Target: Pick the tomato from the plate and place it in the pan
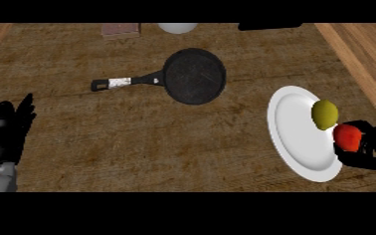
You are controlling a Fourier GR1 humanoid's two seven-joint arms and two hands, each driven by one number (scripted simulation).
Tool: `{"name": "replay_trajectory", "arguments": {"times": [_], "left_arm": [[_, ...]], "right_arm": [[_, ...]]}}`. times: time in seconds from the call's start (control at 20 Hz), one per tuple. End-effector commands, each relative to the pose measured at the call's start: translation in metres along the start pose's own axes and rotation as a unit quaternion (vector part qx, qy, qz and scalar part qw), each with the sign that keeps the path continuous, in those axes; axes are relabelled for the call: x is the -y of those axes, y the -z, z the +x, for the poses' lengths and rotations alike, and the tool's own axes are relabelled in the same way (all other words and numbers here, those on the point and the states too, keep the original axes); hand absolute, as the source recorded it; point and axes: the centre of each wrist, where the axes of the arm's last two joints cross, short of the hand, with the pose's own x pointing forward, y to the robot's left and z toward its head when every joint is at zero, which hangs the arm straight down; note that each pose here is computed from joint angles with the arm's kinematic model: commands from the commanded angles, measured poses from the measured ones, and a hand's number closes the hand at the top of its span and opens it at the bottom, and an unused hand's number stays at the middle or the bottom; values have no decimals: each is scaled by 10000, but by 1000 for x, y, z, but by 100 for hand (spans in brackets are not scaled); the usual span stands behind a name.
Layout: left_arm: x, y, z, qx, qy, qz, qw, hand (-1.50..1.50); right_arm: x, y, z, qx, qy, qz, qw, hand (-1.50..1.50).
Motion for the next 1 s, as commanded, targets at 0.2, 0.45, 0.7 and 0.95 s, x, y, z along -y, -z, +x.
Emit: {"name": "replay_trajectory", "arguments": {"times": [0.2,0.45,0.7,0.95], "left_arm": [[-5,-3,-9,-105,68,75,9999,0],[0,-3,-4,-31,41,-41,10000,0],[7,-2,5,130,20,-225,9997,0],[13,2,14,328,25,-357,9988,0]], "right_arm": [[8,-2,60,-542,158,-2186,9742,150],[-9,-11,128,-307,442,-2943,9542,150],[-12,-31,204,-327,729,-3477,9342,150],[-31,-59,287,-855,1113,-3858,9119,150]]}}
